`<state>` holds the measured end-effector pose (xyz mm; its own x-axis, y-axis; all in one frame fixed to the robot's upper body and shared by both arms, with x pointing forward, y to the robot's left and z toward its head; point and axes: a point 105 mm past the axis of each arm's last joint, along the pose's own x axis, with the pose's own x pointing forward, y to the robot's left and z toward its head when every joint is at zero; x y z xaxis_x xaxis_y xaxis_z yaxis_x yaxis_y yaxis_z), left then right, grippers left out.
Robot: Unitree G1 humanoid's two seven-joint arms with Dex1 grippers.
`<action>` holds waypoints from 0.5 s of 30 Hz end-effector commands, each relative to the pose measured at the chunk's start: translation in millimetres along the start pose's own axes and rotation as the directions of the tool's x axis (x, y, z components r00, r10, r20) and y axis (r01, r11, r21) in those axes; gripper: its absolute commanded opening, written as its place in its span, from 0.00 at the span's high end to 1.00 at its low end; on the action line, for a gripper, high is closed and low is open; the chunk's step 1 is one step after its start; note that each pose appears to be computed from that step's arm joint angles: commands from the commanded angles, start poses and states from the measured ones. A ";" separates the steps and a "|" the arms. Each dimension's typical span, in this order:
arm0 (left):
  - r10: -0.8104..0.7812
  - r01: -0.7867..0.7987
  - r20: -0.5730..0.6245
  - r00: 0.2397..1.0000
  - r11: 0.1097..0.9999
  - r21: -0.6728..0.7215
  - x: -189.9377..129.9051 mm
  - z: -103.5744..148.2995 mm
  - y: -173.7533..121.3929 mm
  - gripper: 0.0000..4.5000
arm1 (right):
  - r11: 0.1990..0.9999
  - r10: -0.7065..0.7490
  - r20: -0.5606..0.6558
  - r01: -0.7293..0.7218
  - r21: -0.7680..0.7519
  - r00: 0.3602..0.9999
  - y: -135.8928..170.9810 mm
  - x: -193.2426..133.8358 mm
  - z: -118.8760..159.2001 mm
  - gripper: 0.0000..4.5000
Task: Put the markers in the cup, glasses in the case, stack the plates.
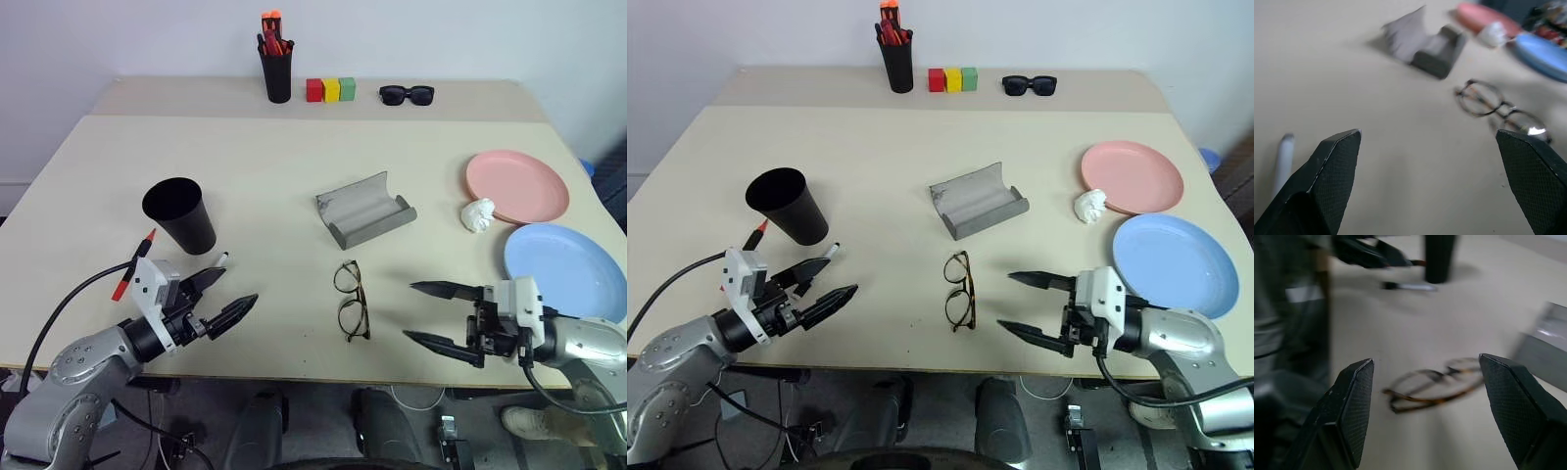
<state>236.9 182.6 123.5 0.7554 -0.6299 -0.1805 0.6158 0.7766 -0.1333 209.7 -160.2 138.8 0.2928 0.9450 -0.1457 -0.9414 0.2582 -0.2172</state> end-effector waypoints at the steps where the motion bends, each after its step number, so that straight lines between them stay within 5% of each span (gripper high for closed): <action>1: 0.105 -0.103 -0.038 0.994 0.993 0.062 -7.4 9.8 6.8 0.00 | 0.998 0.037 0.008 -0.037 -0.042 0.999 -4.8 0.3 3.4 0.23; 15: 0.165 -0.156 -0.331 0.929 0.986 0.054 0.6 10.4 34.3 0.00 | 0.995 0.080 0.044 -0.077 -0.070 0.996 -21.3 17.2 -6.9 0.23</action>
<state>261.3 207.5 130.1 0.7362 -0.4632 -0.4933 0.5074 0.8603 -0.0506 234.9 -151.3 129.7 0.2091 0.9690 -0.1318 -0.9554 0.1737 -0.2389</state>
